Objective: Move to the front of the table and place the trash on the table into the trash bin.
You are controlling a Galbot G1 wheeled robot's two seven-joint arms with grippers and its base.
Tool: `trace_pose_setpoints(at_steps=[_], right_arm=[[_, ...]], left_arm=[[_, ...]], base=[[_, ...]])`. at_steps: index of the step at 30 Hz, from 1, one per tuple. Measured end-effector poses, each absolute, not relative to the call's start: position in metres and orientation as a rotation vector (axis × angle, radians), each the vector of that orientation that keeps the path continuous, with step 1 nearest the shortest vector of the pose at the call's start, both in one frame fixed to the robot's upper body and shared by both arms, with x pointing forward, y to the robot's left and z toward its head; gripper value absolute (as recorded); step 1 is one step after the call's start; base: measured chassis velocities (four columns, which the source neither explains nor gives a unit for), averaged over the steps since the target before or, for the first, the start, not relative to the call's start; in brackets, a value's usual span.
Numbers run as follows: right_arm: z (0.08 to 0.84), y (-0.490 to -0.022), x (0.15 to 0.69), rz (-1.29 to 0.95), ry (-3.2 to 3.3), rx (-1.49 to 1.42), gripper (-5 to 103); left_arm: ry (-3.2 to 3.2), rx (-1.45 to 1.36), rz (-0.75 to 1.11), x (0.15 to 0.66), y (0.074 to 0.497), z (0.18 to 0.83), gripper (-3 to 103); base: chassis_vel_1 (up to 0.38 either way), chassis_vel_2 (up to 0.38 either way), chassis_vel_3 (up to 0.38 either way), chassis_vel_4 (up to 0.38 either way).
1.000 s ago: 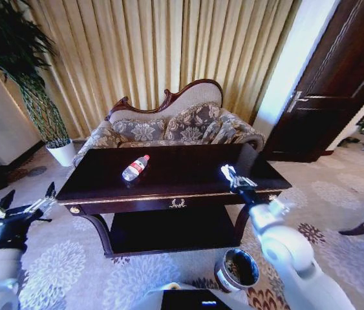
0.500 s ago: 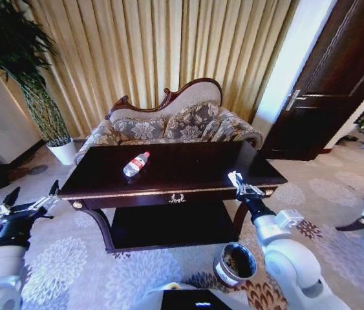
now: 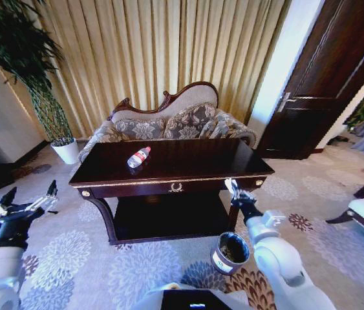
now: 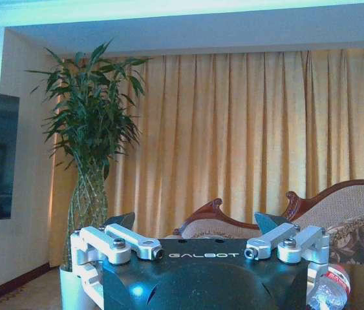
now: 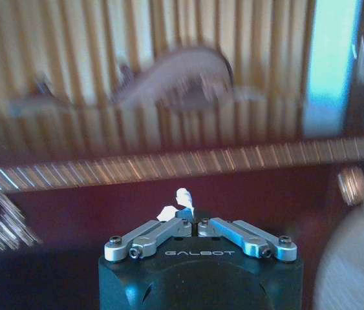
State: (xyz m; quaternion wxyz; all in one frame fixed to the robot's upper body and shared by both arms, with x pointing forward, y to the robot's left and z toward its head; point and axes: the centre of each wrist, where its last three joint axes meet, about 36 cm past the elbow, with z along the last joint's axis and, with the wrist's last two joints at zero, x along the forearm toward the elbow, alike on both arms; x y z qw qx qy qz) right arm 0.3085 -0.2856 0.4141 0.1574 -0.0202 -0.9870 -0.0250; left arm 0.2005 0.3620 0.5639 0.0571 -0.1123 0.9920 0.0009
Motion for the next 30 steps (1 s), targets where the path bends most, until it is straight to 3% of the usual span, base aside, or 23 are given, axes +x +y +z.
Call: trace_pose_setpoints(at_steps=[8,18,19,21,24,27,30], right_arm=[[0.251,-0.34,0.318,0.021,-2.491,-0.218,0],[0.151,-0.356,0.31,0.051,-2.316,-0.331,-1],[0.147,-0.355,0.313,0.047,-2.313,-0.341,4],[0.146,-0.354,0.315,0.045,-2.313,-0.346,4],[0.143,-0.354,0.32,0.055,-2.31,-0.373,20],[0.143,-0.355,0.321,0.061,-2.308,-0.379,25],[0.143,-0.359,0.319,0.08,-2.304,-0.385,41]], left_arm=[[3.007,-0.366,-0.011,0.198,0.362,0.562,100],[3.0,-0.393,-0.005,0.193,0.363,0.561,100],[3.001,-0.395,-0.006,0.193,0.363,0.56,100],[3.0,-0.396,-0.007,0.192,0.363,0.56,100],[3.0,-0.397,-0.006,0.192,0.364,0.56,100],[2.998,-0.396,-0.003,0.192,0.364,0.561,100],[2.997,-0.394,0.0,0.193,0.364,0.561,100]], base=[[-0.012,0.012,0.019,-0.01],[0.0,0.0,0.0,0.0],[0.0,0.0,0.0,0.0],[0.0,0.0,0.0,0.0],[0.0,0.0,0.0,0.0],[0.0,0.0,0.0,0.0],[0.0,0.0,0.0,0.0]])
